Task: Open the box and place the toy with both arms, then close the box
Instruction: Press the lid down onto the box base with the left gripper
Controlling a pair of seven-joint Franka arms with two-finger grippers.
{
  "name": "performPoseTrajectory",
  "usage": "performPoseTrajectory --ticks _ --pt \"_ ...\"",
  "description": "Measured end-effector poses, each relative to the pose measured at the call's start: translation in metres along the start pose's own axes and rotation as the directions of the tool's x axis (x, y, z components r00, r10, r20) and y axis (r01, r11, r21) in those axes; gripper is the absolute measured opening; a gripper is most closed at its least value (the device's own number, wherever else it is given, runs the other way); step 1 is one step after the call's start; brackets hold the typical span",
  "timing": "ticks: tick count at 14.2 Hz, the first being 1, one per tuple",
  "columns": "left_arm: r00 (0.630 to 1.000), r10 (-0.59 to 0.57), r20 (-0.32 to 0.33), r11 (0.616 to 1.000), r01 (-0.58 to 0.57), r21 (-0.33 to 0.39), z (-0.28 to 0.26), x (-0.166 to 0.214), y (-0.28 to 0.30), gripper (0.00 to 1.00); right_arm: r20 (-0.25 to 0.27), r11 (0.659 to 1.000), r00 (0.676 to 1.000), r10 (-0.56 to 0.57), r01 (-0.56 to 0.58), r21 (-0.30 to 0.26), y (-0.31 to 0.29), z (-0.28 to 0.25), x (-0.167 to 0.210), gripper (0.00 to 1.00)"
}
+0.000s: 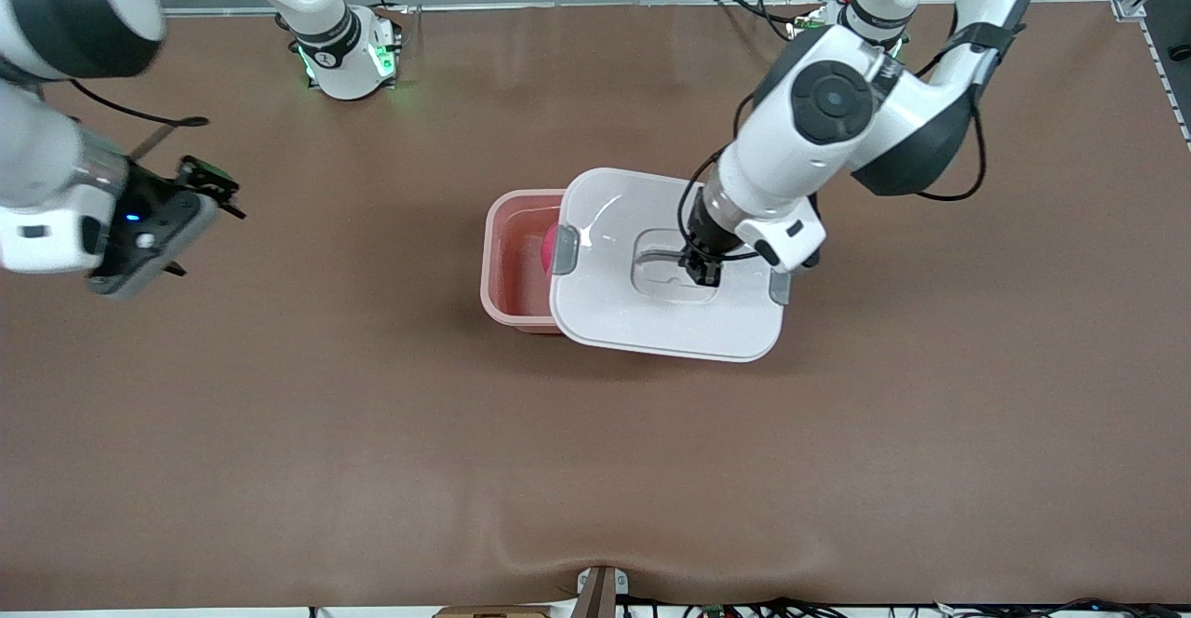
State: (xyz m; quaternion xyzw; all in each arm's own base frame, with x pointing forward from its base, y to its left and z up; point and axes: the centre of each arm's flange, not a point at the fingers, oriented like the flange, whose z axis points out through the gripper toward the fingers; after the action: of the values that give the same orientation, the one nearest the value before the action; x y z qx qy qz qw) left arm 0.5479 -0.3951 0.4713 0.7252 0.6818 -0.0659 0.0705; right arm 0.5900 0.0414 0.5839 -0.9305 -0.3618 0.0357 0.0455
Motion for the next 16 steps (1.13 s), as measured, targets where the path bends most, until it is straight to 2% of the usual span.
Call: performPoseTrajectory --ticks 3,5,8,11,12,14,16 --pt "0.999 -0.03 -0.033 0.998 0.028 -0.047 0.013 -0.03 -0.015 0.07 -0.024 0.986 0.986 0.164 -0.164 0.0 0.028 -0.013 -0.033 1.0" --pt "0.997 -0.061 -0.052 0.993 0.055 -0.105 0.022 -0.048 -0.025 0.07 -0.033 0.95 0.95 0.311 -0.312 -0.008 0.033 -0.023 -0.046 1.0" --pt "0.99 -0.094 -0.103 0.982 0.075 -0.174 0.047 -0.068 -0.041 0.07 -0.045 0.834 0.833 0.551 -0.552 -0.007 0.032 -0.029 -0.051 1.0" --pt "0.983 -0.107 -0.147 0.972 0.073 -0.225 0.073 -0.091 -0.06 0.07 -0.042 0.706 0.705 0.708 -0.709 -0.001 0.038 -0.022 -0.055 1.0" --pt "0.981 -0.113 -0.157 0.968 0.074 -0.239 0.08 -0.097 -0.065 0.07 -0.057 0.674 0.673 0.738 -0.739 0.001 0.044 -0.018 -0.058 1.0" --pt "0.98 -0.095 -0.174 0.968 0.05 -0.246 0.093 -0.11 -0.077 0.07 -0.099 0.636 0.632 0.768 -0.772 0.006 0.058 -0.009 -0.068 1.0" --pt "0.98 -0.076 -0.182 0.97 0.03 -0.241 0.103 -0.119 -0.087 0.07 -0.13 0.619 0.613 0.779 -0.786 0.006 0.064 -0.004 -0.082 1.0"
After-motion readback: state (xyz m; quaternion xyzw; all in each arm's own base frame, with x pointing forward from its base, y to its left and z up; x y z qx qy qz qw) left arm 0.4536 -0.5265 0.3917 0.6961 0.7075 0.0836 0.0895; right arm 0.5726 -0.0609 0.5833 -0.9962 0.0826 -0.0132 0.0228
